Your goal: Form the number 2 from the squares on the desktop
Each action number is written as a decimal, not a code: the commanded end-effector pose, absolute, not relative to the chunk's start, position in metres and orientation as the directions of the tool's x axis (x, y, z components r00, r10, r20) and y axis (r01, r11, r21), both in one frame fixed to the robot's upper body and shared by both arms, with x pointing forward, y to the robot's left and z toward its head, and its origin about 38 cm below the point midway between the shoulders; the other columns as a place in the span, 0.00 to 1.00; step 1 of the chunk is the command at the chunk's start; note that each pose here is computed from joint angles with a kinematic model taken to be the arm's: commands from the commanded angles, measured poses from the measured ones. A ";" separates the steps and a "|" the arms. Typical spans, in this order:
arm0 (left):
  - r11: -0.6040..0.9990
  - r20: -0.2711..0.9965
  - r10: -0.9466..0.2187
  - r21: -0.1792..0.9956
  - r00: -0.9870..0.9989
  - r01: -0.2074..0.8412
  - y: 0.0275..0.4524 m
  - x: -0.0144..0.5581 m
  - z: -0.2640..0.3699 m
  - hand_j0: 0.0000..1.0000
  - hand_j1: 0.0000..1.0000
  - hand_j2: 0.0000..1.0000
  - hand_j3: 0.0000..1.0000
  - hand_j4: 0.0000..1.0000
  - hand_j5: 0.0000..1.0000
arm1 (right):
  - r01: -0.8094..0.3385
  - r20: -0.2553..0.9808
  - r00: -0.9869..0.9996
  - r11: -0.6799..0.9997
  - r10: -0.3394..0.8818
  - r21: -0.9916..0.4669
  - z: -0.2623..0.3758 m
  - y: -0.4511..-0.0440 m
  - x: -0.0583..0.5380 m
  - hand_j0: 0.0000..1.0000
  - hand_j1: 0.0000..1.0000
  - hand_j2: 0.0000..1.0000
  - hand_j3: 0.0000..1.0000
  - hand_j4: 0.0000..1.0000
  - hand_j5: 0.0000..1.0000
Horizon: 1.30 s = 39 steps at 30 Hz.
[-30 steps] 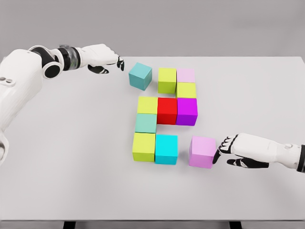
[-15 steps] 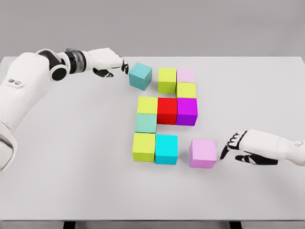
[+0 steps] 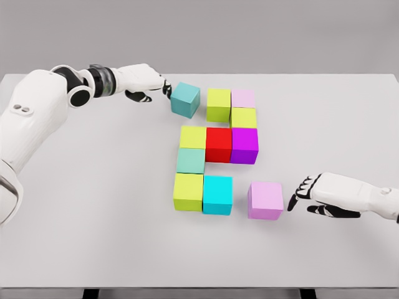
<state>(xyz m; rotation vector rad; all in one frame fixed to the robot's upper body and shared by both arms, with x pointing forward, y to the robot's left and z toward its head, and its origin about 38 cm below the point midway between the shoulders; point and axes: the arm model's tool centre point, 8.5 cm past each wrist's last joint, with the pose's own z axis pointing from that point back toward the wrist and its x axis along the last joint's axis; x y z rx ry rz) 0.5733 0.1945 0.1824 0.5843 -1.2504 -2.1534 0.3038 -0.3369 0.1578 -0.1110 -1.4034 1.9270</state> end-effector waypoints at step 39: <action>-0.401 -0.077 -0.643 0.881 -0.762 0.249 0.181 0.569 0.182 0.66 0.66 0.66 0.66 0.66 0.66 | -0.507 0.375 -0.728 -0.083 0.574 -0.858 0.143 -0.314 0.302 0.58 0.58 0.58 0.58 0.58 0.58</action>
